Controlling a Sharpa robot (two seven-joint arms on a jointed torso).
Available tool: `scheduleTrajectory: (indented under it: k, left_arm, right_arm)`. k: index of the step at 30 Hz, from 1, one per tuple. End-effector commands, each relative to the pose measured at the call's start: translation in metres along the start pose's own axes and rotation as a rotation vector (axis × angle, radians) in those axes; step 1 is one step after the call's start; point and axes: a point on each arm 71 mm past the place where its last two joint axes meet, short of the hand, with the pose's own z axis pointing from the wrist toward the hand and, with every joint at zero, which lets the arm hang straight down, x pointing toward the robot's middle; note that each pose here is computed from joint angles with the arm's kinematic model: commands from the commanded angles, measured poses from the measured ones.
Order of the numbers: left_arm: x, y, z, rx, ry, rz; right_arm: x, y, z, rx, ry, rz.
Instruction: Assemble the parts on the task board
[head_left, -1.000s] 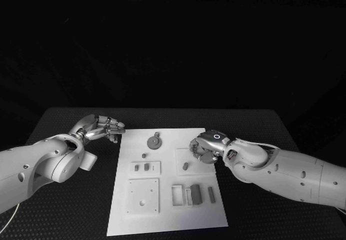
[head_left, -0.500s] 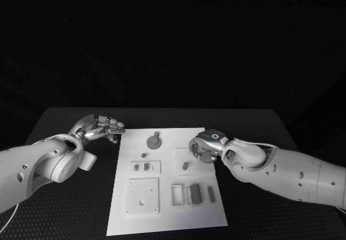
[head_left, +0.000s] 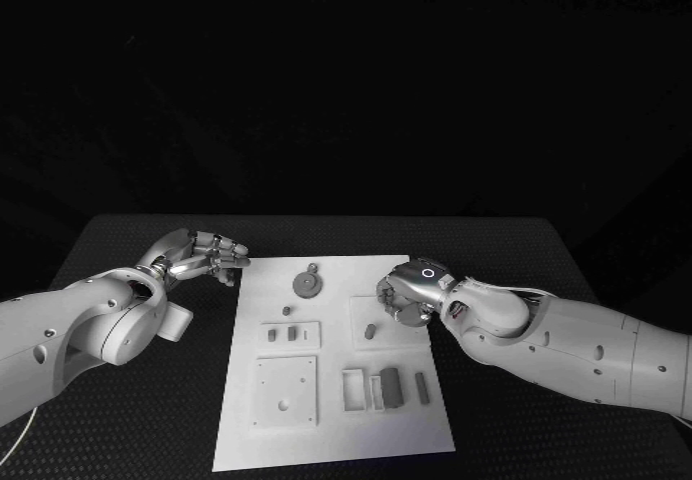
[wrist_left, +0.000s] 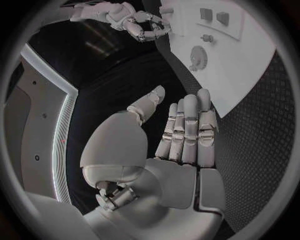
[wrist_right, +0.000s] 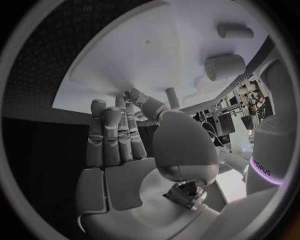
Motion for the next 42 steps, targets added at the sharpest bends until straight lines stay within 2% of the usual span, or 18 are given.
scheduleTrajectory:
  k: [1,13,35,42]
  left_arm:
    - [0.0015,-0.0012,0.0006,0.006,0.013,-0.01]
    - [-0.0002,-0.0004,0.0011,0.006,0.01,-0.009]
    - [-0.0036,0.0017,0.0027,0.001,0.002,-0.007]
    - [-0.0046,0.0021,0.0025,0.001,-0.001,-0.007]
  right_arm:
    - [0.004,0.003,-0.001,-0.007,0.013,-0.014]
    - [-0.001,0.006,-0.003,-0.019,-0.015,0.003]
    - [-0.023,0.003,-0.003,-0.013,-0.053,0.049]
    - [-0.034,0.016,-0.003,-0.043,-0.078,0.103]
